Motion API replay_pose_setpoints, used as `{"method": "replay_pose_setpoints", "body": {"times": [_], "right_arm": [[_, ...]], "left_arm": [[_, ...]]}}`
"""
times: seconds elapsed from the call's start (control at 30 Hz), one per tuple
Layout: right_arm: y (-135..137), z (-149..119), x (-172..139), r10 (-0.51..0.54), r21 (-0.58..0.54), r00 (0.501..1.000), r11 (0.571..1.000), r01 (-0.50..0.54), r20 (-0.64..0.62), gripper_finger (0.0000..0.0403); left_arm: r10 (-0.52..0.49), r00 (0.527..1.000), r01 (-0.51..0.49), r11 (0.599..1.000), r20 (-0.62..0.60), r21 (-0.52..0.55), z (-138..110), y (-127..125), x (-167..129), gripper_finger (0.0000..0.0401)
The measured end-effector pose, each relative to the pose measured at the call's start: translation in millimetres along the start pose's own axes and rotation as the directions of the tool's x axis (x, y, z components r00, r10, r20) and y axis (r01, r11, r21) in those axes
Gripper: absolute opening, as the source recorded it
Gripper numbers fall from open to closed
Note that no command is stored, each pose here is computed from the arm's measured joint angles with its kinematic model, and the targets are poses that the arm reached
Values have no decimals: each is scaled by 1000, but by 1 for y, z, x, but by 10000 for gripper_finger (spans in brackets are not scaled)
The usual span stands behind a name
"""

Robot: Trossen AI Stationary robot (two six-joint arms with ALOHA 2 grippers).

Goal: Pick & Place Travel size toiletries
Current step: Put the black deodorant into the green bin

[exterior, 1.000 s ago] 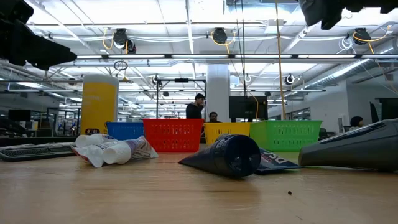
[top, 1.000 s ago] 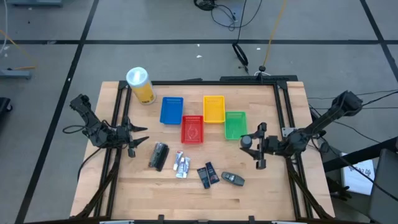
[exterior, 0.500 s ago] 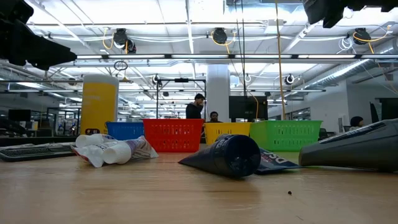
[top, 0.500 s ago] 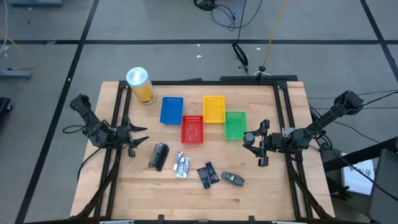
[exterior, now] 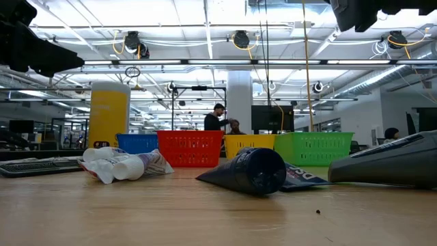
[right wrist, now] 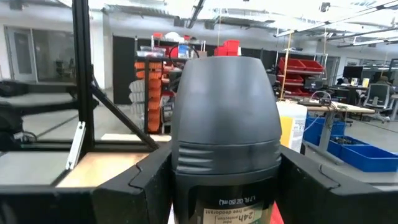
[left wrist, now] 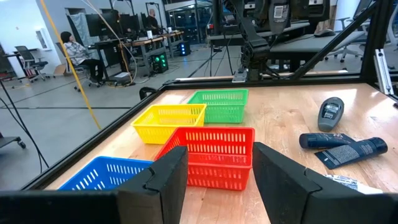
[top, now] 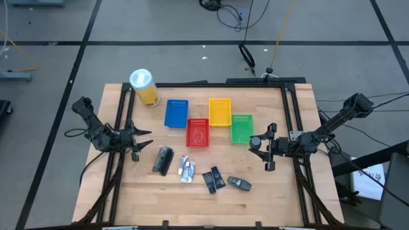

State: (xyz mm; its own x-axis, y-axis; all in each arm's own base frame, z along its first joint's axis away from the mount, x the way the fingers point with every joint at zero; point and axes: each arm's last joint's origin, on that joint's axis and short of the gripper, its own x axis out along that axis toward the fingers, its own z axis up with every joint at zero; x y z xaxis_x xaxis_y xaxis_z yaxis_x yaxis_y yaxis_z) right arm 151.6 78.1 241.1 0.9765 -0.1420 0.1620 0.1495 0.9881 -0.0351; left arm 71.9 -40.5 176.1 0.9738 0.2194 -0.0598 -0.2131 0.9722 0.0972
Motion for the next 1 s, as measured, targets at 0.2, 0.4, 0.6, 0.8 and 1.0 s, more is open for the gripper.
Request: {"method": "replay_pose_setpoints", "body": {"times": [0.2,0.4,0.6,0.8,1.0], "right_arm": [[-8,-2,-1,-63,9,997,998,63,-45,210],[-15,-4,3,-114,13,992,993,115,-52,210],[-18,-6,5,-129,13,989,991,130,-71,210],[-17,-7,5,-128,7,989,992,129,-79,210],[-17,-8,5,-124,-1,988,992,125,-87,210]], "left_arm": [[0,1000,0,1000,0,0,0,0,0,180],[0,1000,0,1000,0,0,0,0,0,179],[0,1000,0,1000,0,0,0,0,0,179],[0,1000,0,1000,0,1,0,0,0,180],[0,1000,0,1000,0,0,0,0,0,179]]}}
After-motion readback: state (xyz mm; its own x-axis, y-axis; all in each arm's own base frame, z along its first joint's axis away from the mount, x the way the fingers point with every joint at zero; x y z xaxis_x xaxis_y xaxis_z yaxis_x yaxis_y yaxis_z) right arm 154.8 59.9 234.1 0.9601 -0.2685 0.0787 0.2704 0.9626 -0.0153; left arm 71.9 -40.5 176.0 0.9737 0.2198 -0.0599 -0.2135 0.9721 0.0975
